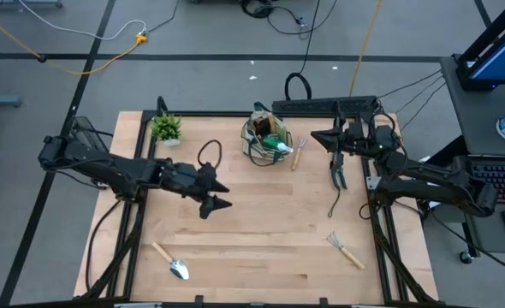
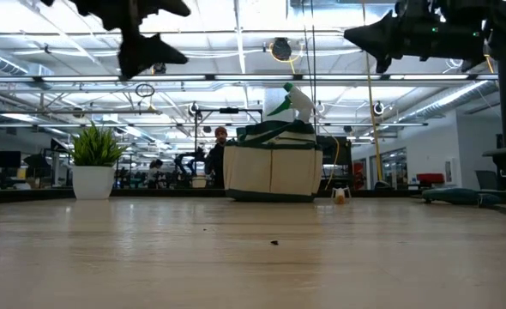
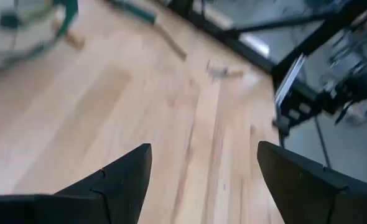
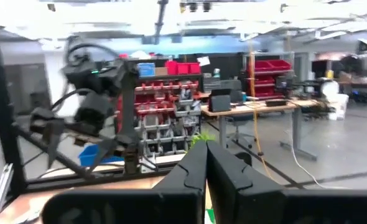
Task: Pick & Place Garden tools in Gardening bag
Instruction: Put the brown trowel into the gardening bag
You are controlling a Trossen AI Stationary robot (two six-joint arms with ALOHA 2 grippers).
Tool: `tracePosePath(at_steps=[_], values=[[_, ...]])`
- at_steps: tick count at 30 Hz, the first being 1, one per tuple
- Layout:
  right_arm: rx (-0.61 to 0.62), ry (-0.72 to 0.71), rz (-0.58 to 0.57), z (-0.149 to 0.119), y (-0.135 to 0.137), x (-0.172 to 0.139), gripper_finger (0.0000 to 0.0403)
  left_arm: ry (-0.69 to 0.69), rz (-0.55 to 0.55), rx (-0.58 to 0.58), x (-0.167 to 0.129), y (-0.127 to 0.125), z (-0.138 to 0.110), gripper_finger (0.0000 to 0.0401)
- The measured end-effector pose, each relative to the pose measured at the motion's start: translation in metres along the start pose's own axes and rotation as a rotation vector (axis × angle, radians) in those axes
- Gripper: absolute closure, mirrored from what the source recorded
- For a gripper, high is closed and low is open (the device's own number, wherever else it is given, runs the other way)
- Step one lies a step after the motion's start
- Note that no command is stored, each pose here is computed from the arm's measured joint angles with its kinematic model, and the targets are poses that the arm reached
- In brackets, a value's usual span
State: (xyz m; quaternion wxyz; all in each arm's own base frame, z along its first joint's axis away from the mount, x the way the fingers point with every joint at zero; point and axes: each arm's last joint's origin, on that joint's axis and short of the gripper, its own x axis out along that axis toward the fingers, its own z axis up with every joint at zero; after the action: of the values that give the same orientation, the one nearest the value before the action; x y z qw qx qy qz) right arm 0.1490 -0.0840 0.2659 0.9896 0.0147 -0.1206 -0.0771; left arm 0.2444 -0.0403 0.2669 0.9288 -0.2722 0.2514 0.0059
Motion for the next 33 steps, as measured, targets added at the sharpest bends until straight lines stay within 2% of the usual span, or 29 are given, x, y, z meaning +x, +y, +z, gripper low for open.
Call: tracePosePath(at_steps=[3, 10, 15, 19, 25, 33], values=[[0.020, 0.001, -0.041, -0.003, -0.001, -0.002, 0.0403, 0.073, 0.020, -0.038, -0.004, -0.008, -0.003, 0.0105], [0.022, 0.006, -0.042, -0.005, -0.001, -0.003, 0.0403, 0.253, 0.048, -0.087, -0.012, -0.022, -0.023, 0.0105], [0.021, 0.004, -0.041, -0.005, -0.001, -0.003, 0.0403, 0.430, 0.143, -0.084, -0.021, -0.024, -0.047, 0.0105], [0.022, 0.004, -0.041, -0.005, -0.001, -0.003, 0.0403, 0.535, 0.237, -0.137, -0.029, -0.023, -0.062, 0.0105], [0.019, -0.003, -0.039, -0.004, -0.001, -0.003, 0.0403, 0.657, 0.319, -0.277, -0.040, -0.029, -0.080, 0.0105], [0.014, -0.013, -0.037, -0.003, -0.001, -0.003, 0.0403, 0.743, 0.445, -0.540, -0.054, -0.041, -0.100, 0.0105]])
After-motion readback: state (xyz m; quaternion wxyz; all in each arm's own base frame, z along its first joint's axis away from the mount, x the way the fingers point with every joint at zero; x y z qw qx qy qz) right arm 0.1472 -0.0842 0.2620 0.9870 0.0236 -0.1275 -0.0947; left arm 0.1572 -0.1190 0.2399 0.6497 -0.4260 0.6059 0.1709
